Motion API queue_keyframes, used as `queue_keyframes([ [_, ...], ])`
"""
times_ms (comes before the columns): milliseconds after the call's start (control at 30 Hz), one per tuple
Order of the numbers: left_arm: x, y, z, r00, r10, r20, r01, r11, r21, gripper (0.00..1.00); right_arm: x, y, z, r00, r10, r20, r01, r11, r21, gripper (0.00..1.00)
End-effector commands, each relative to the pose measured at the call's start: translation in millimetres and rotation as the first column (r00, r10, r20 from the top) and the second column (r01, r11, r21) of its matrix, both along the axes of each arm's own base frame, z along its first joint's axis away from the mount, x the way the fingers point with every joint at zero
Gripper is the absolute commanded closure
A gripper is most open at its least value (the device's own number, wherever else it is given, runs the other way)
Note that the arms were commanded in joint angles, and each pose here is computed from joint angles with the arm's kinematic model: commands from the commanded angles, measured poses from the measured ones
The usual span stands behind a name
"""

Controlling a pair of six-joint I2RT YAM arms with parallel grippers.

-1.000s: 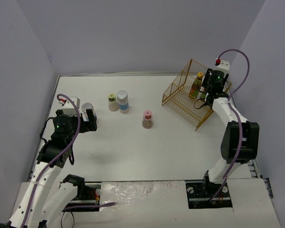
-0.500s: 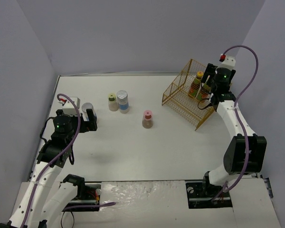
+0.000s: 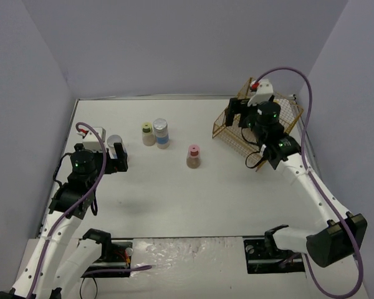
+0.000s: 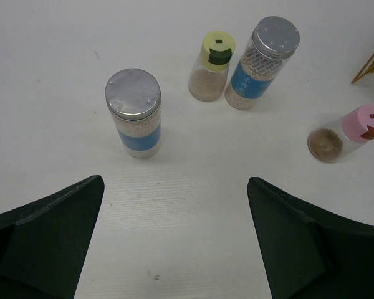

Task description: Organize the condiment bottles

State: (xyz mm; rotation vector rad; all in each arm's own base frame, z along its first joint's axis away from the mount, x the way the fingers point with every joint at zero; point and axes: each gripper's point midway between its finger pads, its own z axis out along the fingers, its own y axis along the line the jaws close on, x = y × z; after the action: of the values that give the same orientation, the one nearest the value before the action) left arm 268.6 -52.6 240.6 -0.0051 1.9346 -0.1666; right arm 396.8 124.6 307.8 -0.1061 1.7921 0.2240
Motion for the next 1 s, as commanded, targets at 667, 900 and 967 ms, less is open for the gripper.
queue_keyframes([
  [667, 9.6, -4.0, 25.6, 0.997, -0.01, 0.073, 0.012, 1.0, -0.023, 0.03, -16.3, 159.3, -181.3, 0.966, 0.129, -0.226, -0.157, 0.981, -0.111, 0.11],
  [900, 9.8, -4.4, 25.4, 0.997, -0.012, 0.072, 0.013, 1.0, -0.024, 0.03, -17.5, 157.0, -188.8, 0.964, 0.126, -0.234, -0.159, 0.979, -0.128, 0.52],
  [967, 10.0, -4.2, 25.0, 0.997, -0.01, 0.07, 0.012, 1.0, -0.023, 0.03, -18.6, 155.3, -186.5, 0.964, 0.125, -0.234, -0.158, 0.979, -0.128, 0.68],
])
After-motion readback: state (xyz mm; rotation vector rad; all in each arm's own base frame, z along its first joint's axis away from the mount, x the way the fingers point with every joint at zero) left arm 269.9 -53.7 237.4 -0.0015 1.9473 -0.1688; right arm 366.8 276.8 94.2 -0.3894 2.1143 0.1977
